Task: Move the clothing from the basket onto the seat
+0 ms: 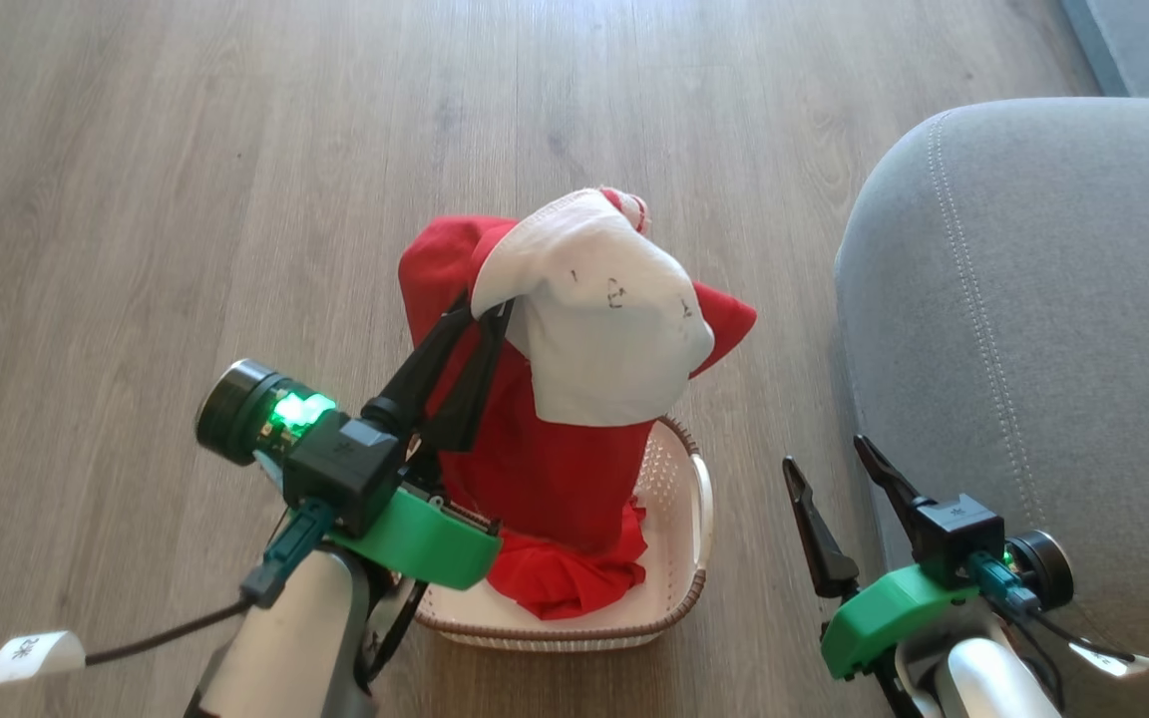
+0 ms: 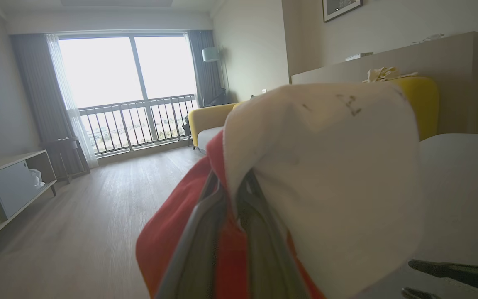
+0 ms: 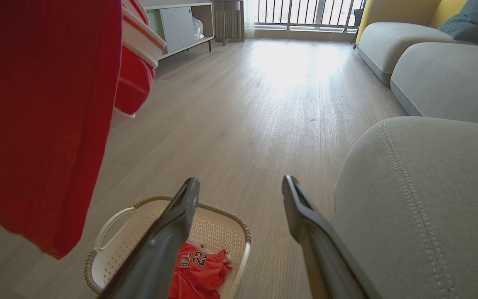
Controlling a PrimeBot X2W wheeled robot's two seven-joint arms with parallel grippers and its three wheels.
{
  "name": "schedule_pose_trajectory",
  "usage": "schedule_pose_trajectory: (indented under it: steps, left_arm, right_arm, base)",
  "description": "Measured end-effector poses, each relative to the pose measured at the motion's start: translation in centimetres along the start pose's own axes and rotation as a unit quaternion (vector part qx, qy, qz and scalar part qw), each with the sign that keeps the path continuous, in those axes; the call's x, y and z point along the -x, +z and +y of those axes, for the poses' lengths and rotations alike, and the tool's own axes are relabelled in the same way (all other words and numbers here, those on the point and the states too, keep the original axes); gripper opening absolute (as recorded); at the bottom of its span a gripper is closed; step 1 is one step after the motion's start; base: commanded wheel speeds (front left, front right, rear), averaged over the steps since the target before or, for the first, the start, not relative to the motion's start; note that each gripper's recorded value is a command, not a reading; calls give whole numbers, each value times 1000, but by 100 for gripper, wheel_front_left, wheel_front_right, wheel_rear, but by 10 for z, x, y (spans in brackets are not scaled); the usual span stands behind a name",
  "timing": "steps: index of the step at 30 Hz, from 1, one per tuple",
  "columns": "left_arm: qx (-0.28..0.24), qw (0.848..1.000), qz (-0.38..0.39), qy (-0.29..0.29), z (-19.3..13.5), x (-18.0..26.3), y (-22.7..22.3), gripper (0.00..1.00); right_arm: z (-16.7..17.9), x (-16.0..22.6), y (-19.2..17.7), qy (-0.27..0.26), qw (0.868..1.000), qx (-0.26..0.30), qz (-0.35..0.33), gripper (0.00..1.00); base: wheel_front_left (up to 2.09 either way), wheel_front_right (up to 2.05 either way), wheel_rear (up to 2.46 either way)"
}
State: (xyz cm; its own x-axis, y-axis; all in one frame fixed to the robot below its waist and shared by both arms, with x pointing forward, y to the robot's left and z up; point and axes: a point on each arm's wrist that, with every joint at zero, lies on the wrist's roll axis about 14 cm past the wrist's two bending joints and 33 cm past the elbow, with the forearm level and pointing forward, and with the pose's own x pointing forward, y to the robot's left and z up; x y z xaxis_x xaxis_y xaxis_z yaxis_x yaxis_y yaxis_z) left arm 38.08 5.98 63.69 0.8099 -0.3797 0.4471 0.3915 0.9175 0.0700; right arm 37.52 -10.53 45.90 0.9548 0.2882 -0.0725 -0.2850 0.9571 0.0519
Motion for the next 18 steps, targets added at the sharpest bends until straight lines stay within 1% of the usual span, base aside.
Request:
schedule_pose_trajectory:
  steps: [15, 18]
  left_arm:
    - [9, 1000, -1, 0, -1, -1, 0, 0]
    - [10, 1000, 1, -1, -2, -2, -2, 0]
  right_arm:
    - [-4, 0, 5, -6, 1000, 1, -8, 100]
    - [-6, -1, 15, -9, 1000, 3, -24, 100]
  base:
    - [0, 0, 0]
    - [0, 0, 0]
